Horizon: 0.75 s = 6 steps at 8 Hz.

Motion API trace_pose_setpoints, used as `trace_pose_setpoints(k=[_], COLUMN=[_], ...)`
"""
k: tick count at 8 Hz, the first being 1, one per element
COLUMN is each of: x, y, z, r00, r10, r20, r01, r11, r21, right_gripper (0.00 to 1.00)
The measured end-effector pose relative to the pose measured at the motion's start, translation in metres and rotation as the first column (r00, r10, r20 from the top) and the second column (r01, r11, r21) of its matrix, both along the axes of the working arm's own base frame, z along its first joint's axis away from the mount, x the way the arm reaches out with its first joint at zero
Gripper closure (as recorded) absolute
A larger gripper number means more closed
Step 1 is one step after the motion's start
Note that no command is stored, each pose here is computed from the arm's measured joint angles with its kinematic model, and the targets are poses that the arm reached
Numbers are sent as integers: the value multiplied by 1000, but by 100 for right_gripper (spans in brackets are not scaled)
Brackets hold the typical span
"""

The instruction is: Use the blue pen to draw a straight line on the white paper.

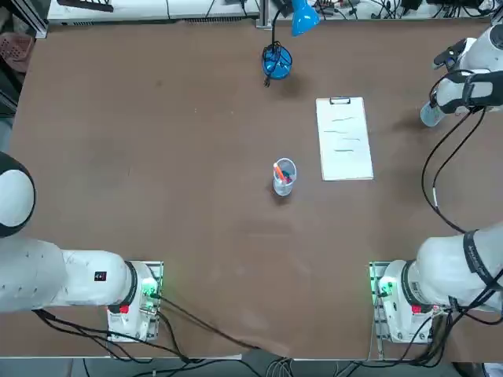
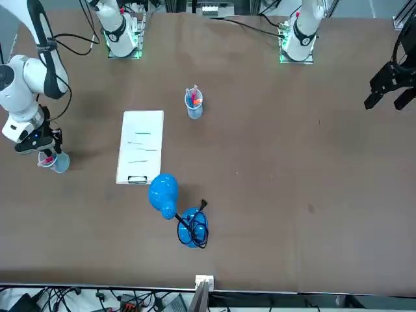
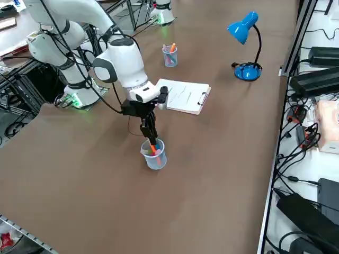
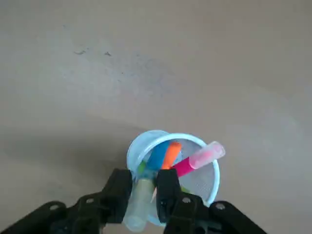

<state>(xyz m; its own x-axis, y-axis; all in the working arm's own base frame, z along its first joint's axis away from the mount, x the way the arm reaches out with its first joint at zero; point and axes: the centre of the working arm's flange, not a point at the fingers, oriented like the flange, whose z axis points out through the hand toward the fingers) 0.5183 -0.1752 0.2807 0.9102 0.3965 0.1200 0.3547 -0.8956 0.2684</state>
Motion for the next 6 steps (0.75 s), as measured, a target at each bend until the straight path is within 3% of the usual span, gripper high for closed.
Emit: trace_pose_setpoints(k=[2, 6], x=[2, 4], y=[-2, -3], z=[5, 7], r00=[1000, 1000], r10=[-2, -3], r20=[12, 13], r01=[2, 3], r11=[1000, 1000], r21=[-4, -5], right_gripper=[78, 78])
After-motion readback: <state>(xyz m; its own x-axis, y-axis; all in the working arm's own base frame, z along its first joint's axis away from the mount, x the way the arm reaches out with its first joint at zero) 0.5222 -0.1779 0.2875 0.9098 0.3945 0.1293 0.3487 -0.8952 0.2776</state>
